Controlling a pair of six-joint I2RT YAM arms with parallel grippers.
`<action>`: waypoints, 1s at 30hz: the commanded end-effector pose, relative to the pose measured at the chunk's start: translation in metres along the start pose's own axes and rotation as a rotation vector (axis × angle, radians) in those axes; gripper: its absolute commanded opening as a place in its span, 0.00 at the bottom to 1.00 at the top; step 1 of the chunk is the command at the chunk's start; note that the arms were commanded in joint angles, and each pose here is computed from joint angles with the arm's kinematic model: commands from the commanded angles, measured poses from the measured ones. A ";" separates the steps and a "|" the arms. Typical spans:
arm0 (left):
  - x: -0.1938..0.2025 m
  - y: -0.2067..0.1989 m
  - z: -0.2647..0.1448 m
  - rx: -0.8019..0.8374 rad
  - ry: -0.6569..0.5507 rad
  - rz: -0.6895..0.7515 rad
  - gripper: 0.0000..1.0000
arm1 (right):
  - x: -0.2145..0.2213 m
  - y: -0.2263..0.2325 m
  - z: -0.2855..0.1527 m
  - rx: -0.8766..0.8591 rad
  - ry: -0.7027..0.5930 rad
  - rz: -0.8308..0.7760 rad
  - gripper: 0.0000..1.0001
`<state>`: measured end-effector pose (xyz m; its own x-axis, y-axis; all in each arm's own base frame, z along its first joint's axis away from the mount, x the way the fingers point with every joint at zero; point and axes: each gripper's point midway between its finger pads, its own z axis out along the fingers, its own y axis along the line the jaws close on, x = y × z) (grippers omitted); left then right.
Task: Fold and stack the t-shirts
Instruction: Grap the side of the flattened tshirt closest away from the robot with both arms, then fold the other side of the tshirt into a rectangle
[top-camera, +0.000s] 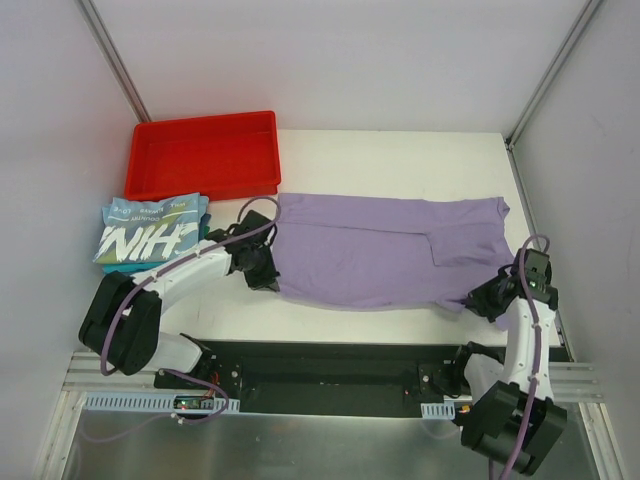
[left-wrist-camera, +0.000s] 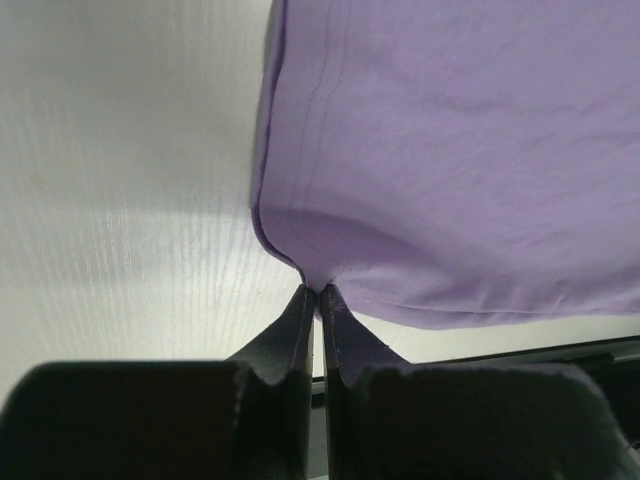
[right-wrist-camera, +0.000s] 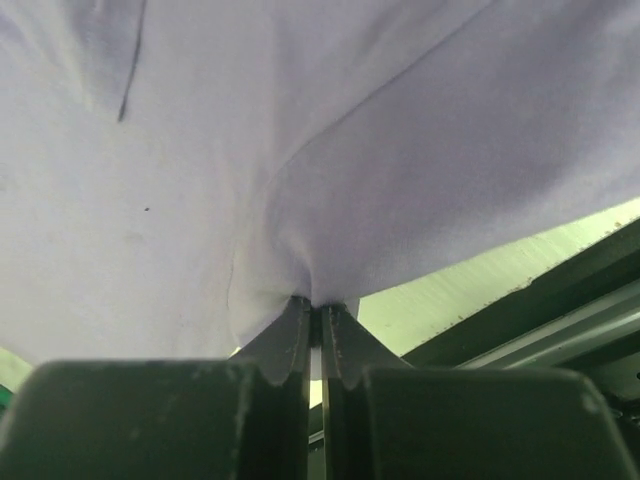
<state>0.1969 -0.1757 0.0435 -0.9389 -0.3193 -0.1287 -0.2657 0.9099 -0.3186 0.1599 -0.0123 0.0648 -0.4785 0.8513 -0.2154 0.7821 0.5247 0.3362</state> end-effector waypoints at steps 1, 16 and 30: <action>-0.024 -0.021 -0.016 0.062 -0.041 0.027 0.00 | -0.018 0.025 -0.006 -0.070 0.000 -0.040 0.00; -0.100 -0.052 -0.018 0.072 -0.113 -0.013 0.00 | -0.078 0.110 -0.002 -0.110 -0.014 -0.207 0.00; -0.149 -0.058 -0.007 -0.025 -0.181 -0.018 0.00 | -0.097 0.143 0.024 -0.015 0.058 -0.302 0.02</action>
<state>0.3381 -0.1957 0.0872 -0.8996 -0.3561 -0.2527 -0.2505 0.8949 -0.3693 0.3118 -0.0144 0.1047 -0.6951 0.6805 -0.2318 0.6083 0.7286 0.3149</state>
